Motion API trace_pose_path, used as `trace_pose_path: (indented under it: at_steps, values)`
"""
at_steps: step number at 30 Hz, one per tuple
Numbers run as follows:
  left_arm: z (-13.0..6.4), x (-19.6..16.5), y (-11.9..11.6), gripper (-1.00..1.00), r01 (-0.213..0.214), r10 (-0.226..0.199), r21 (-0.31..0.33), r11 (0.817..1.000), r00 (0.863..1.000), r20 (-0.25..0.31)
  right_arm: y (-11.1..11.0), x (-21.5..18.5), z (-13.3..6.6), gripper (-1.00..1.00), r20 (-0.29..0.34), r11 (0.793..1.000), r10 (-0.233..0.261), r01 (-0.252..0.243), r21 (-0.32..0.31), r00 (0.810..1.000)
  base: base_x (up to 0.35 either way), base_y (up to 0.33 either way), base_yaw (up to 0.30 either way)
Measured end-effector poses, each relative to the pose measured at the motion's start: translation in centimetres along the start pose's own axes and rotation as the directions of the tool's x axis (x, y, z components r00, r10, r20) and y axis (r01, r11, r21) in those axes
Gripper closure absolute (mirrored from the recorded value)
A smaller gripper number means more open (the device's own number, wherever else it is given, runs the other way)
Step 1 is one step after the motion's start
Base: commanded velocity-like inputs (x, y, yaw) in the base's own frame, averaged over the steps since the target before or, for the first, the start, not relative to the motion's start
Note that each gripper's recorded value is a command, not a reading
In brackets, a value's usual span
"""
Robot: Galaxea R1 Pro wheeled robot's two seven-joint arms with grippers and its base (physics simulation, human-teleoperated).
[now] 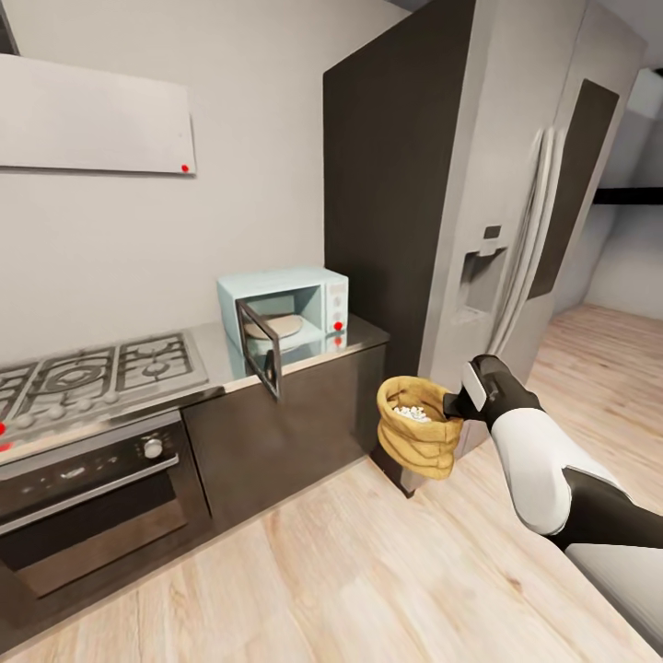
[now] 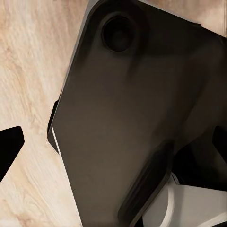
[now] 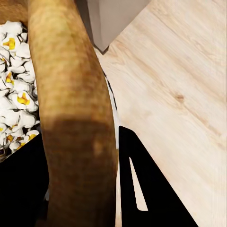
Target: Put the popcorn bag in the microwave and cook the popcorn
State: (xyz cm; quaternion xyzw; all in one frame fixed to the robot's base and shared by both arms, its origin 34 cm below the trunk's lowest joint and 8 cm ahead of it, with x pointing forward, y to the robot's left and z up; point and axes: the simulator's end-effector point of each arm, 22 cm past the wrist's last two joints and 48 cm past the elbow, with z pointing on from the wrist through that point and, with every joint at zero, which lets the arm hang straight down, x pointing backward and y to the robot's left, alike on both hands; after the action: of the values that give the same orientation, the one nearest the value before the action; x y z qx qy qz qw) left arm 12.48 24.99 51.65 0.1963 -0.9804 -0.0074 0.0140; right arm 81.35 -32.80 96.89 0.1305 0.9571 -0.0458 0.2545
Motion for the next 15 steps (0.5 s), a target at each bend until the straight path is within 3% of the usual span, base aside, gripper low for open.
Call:
trace_pose_path:
  at_steps: [11,15]
  values:
    - [0.00,0.00,0.00,-1.00,0.000,0.000,0.000,1.000,1.000,0.000,-0.03,-0.01,-0.01,1.00,0.000,1.000,-0.001,0.001,0.001,1.000,0.221,-0.137,0.000]
    - [0.00,0.03,-0.06,-1.00,0.000,0.000,0.001,1.000,1.000,0.000,0.01,0.00,-0.01,1.00,0.000,1.000,0.000,0.000,0.000,1.000,0.221,-0.137,0.150]
